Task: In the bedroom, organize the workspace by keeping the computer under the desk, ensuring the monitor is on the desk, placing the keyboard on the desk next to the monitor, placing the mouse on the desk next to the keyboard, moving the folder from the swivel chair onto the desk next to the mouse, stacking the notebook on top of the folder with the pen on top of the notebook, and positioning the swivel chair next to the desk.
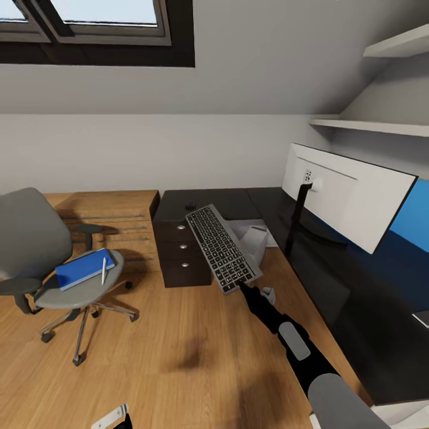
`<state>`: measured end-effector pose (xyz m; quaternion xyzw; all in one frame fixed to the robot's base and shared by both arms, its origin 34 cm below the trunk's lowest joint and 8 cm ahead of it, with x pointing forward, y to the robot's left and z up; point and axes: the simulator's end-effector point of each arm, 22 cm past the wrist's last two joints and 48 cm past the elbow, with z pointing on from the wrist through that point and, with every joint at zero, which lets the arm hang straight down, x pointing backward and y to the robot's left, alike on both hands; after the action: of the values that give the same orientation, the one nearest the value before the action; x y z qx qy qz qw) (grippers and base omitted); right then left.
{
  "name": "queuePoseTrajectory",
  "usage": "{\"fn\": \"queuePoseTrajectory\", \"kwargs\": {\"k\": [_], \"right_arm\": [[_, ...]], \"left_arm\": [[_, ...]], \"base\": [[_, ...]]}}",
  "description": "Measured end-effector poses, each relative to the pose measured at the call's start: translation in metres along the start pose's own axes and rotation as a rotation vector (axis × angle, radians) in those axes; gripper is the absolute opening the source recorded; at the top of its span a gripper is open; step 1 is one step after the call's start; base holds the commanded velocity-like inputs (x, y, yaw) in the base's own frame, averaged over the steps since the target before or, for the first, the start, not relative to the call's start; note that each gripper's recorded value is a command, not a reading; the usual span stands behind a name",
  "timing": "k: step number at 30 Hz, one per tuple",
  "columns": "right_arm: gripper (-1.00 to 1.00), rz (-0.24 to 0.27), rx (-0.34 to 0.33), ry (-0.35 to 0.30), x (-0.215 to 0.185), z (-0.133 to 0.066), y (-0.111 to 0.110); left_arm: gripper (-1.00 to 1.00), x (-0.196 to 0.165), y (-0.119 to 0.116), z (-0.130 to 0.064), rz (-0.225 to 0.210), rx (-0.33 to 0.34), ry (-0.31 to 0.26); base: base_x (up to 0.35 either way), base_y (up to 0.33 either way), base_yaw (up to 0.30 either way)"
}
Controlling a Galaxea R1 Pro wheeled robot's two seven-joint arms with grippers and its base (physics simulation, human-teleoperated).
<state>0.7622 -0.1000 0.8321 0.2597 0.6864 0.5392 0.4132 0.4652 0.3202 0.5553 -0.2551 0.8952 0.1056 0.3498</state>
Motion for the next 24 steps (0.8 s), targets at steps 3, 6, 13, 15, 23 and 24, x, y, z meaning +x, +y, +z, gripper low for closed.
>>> {"fn": "queuePoseTrajectory", "kwargs": {"k": [3,6,13,15,23,24], "right_arm": [[-1.00,0.003,0.001,0.000,-0.001,0.000,0.005],[-1.00,0.020,0.010,-0.018,-0.007,-0.001,0.007],[-1.00,0.185,0.111,-0.130,-0.039,-0.009,-0.010],[-1.00,0.234,0.114,-0.151,-0.043,-0.010,-0.012],[-1.00,0.298,0.109,-0.185,-0.052,-0.013,-0.014],[-1.00,0.297,0.109,-0.185,-0.052,-0.013,-0.014]], "left_arm": [[1.00,-0.003,0.000,-0.004,-0.001,0.000,0.002],[1.00,-0.006,0.000,-0.007,-0.001,0.001,0.003],[1.00,-0.013,0.000,-0.015,-0.001,0.001,0.005],[1.00,-0.013,0.000,-0.015,-0.001,0.000,0.005],[1.00,-0.012,0.002,-0.015,-0.003,-0.004,0.006],[1.00,-0.012,0.002,-0.015,-0.003,-0.004,0.007]], "base": [[0.000,0.000,0.000],[0.036,0.000,0.000],[0.081,0.000,0.000],[0.071,0.000,0.000],[0.017,0.000,0.000],[0.028,0.000,0.000]]}}
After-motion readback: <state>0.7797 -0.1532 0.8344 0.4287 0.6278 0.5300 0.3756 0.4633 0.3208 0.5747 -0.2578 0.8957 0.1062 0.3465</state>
